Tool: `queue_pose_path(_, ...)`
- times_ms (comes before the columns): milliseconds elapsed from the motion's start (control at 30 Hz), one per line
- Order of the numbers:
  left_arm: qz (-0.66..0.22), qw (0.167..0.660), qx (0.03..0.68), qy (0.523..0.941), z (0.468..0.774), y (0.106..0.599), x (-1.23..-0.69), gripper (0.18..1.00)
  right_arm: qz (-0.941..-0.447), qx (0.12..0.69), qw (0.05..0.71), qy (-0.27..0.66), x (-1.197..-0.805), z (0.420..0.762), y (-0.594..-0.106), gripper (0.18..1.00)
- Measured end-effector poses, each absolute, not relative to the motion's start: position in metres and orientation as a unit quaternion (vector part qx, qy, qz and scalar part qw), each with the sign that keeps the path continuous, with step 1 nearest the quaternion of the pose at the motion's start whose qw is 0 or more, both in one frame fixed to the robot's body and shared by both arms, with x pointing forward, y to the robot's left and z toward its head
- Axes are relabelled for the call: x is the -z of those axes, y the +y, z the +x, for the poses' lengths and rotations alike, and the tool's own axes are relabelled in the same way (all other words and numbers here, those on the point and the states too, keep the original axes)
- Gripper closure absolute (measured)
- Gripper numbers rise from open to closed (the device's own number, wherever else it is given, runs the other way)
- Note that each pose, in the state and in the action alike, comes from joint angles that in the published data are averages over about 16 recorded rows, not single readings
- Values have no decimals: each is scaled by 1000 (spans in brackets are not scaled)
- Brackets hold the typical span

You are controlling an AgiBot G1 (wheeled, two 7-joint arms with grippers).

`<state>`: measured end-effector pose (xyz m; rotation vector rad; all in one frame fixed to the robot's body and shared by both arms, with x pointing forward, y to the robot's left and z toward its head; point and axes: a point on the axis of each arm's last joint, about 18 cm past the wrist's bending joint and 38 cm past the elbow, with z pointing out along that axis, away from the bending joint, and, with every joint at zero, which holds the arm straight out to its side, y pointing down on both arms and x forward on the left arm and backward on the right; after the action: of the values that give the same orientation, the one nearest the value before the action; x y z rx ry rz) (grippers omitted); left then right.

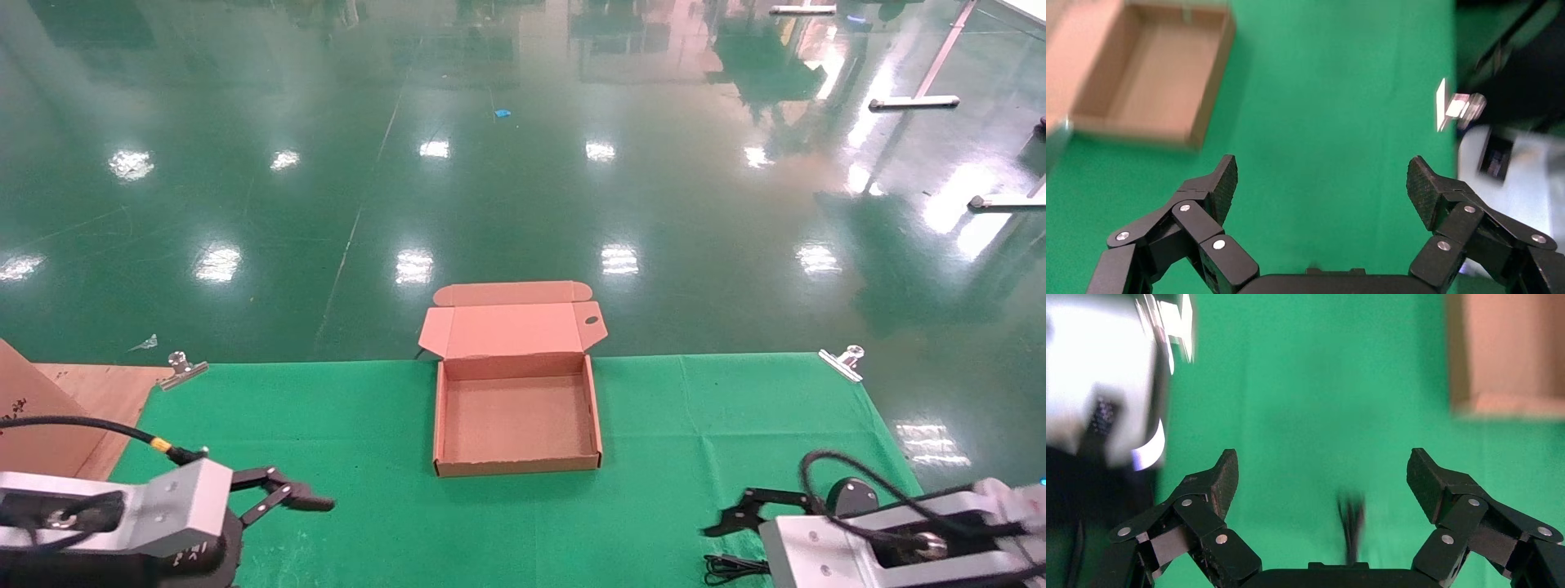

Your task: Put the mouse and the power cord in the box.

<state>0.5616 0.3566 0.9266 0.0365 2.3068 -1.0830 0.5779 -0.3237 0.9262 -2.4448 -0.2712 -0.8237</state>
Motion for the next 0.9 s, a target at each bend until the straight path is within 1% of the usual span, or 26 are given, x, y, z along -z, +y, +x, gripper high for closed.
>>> queue_pose_path(167,-10,291,328,899,588,379,-905,184,-927,313,178,-104,-914,614,-333,178)
queue_pose_path(333,-26,283,256,924,611,394,-883,184,-935,314,124,-107,-899,645,-339,178)
queue_pose_path(600,-40,268,185,945,637,401,-852,184,-939,313,99,-105,-874,680,-342,178)
queue_pose_path(900,-50,259,156,952,652,404,-832,184,-936,323,94,-99,-856,701,-343,178)
